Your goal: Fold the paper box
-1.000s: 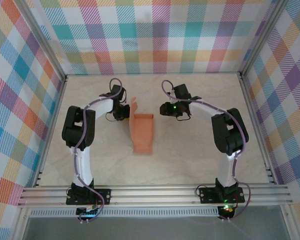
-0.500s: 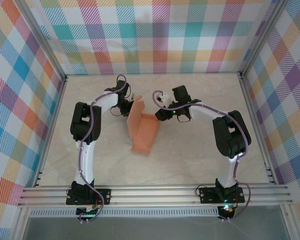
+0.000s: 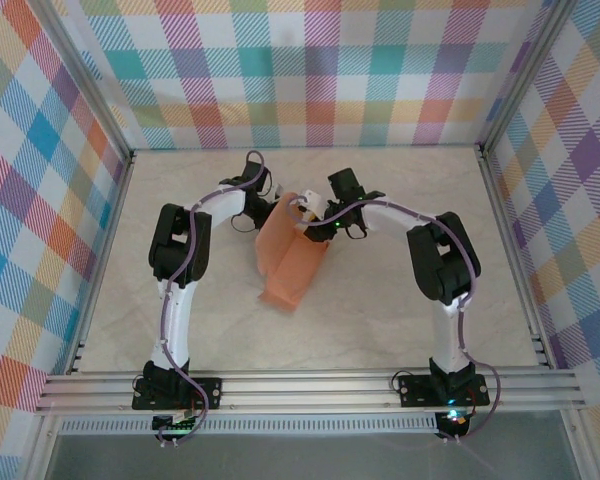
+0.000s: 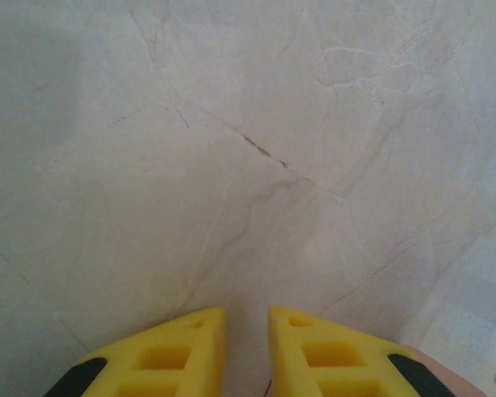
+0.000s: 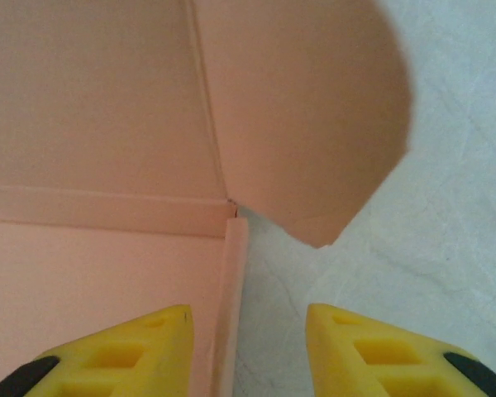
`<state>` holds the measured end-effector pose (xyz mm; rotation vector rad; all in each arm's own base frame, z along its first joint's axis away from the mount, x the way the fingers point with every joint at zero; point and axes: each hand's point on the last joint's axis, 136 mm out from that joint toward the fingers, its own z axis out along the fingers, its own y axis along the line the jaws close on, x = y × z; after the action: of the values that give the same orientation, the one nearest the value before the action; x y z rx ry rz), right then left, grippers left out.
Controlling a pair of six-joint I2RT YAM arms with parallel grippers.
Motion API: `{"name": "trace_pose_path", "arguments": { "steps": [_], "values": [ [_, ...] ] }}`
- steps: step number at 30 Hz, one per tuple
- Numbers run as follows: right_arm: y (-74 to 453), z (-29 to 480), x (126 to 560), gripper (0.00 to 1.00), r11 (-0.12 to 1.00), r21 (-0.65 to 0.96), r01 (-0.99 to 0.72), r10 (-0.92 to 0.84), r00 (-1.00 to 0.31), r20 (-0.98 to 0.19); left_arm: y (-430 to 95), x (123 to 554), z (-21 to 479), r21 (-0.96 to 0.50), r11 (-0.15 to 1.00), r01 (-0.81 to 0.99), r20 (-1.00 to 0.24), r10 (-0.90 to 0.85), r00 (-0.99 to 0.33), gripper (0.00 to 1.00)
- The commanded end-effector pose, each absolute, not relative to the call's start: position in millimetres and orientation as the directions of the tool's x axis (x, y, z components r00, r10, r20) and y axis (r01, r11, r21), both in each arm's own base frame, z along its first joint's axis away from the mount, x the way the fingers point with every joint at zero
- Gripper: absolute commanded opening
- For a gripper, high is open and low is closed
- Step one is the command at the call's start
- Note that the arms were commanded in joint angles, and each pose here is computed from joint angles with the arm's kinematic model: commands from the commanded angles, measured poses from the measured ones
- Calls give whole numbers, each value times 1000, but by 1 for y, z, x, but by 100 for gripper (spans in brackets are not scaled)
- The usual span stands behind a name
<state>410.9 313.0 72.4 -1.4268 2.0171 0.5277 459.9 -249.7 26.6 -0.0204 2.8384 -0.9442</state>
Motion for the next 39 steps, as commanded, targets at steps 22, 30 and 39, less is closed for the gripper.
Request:
{"name": "trace_pose_path", "arguments": {
  "steps": [22, 30, 39],
  "values": [
    [317, 44, 406, 6, 314, -46, -948, -796, -236, -557, -278, 432, 8, -630, 774, 62, -69, 24, -997, 21],
    [301, 57, 411, 4, 398, -122, -909, -785, -269, -558, -272, 438, 28, -621, 779, 88, -141, -1, -990, 41],
    [275, 75, 407, 4, 734, -6, -679, -548, -587, -596, -186, 460, 87, -526, 850, -14, -357, -235, -904, 88]
  ]
}}
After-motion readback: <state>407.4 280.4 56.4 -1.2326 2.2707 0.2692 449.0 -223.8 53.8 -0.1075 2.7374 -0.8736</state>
